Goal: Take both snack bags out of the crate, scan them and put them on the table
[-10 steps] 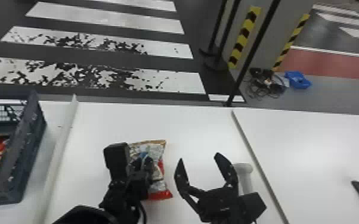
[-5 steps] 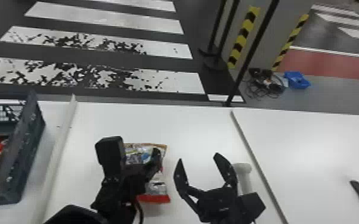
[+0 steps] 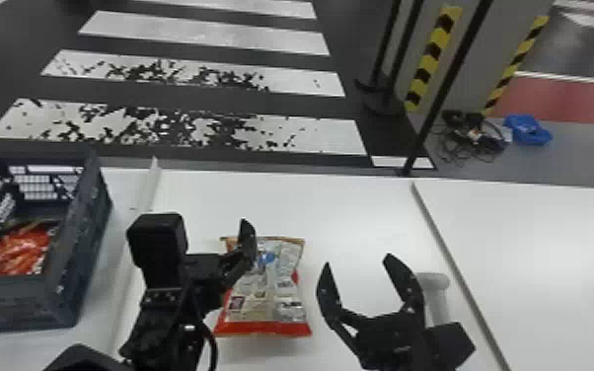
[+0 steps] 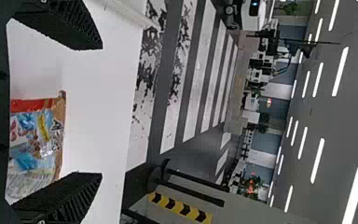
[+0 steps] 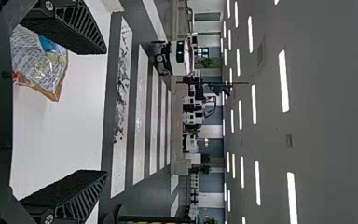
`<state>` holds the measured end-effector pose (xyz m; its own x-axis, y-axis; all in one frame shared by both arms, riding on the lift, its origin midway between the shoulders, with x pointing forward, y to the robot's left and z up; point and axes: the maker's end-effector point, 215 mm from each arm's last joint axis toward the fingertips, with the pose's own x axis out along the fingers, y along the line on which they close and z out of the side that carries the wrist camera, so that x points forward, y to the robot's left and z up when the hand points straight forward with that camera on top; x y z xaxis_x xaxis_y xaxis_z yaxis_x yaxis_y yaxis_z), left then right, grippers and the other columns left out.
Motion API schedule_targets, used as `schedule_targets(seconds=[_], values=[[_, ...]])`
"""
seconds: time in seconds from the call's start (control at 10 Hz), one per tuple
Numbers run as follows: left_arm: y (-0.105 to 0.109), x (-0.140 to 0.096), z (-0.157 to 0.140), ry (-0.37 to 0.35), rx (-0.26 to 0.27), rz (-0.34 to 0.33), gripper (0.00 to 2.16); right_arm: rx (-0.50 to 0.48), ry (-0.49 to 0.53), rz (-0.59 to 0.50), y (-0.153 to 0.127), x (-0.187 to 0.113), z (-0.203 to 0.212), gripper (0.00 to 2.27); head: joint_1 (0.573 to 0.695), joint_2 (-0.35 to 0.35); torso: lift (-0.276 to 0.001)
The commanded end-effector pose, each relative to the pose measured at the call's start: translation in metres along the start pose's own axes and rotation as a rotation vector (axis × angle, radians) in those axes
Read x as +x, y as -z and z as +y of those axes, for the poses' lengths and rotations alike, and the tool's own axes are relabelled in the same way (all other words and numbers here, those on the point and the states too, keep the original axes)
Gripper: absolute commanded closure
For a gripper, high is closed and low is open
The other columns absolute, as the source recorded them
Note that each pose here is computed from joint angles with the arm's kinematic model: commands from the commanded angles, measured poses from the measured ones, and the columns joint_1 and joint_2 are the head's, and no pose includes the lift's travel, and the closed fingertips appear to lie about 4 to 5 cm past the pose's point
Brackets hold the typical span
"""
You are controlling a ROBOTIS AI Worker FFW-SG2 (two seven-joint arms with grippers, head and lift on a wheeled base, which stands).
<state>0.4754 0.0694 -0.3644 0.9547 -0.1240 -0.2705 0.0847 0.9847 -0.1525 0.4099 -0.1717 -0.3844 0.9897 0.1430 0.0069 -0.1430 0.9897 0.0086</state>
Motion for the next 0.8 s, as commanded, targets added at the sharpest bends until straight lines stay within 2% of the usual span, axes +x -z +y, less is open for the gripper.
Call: schedule_targets(seconds=[0.0,0.1,0.2,0.4,0.5,0.6,0.7], values=[[-0.014,-0.006,0.033,-0.022,0.05,-0.033,0.02,0.002,-0.004,0.0,0.0,0.001,0.002,0.07,0.695,-0.14,-0.092],[-0.028,-0.012,0.054,-0.039,0.06,-0.086,0.03,0.006,-0.012,0.003,0.0,0.003,0.007,0.07,0.695,-0.112,-0.092],[-0.048,-0.021,0.074,-0.05,0.094,-0.155,0.03,0.004,-0.025,0.003,0.0,0.005,0.014,0.09,0.695,-0.076,-0.092],[-0.076,-0.043,0.103,-0.054,0.187,-0.271,0.07,0.004,-0.046,0.008,0.0,0.009,0.026,0.14,0.695,-0.011,-0.092],[-0.089,-0.056,0.114,-0.058,0.198,-0.329,0.07,-0.008,-0.053,0.009,-0.001,0.01,0.03,0.21,0.695,0.024,-0.092],[-0.085,-0.064,0.124,-0.067,0.232,-0.33,0.07,-0.025,-0.064,0.021,0.002,0.013,0.036,0.37,0.695,0.057,-0.092],[-0.084,-0.074,0.128,-0.068,0.248,-0.35,0.07,-0.038,-0.076,0.035,0.006,0.014,0.043,0.73,0.695,0.071,-0.092]])
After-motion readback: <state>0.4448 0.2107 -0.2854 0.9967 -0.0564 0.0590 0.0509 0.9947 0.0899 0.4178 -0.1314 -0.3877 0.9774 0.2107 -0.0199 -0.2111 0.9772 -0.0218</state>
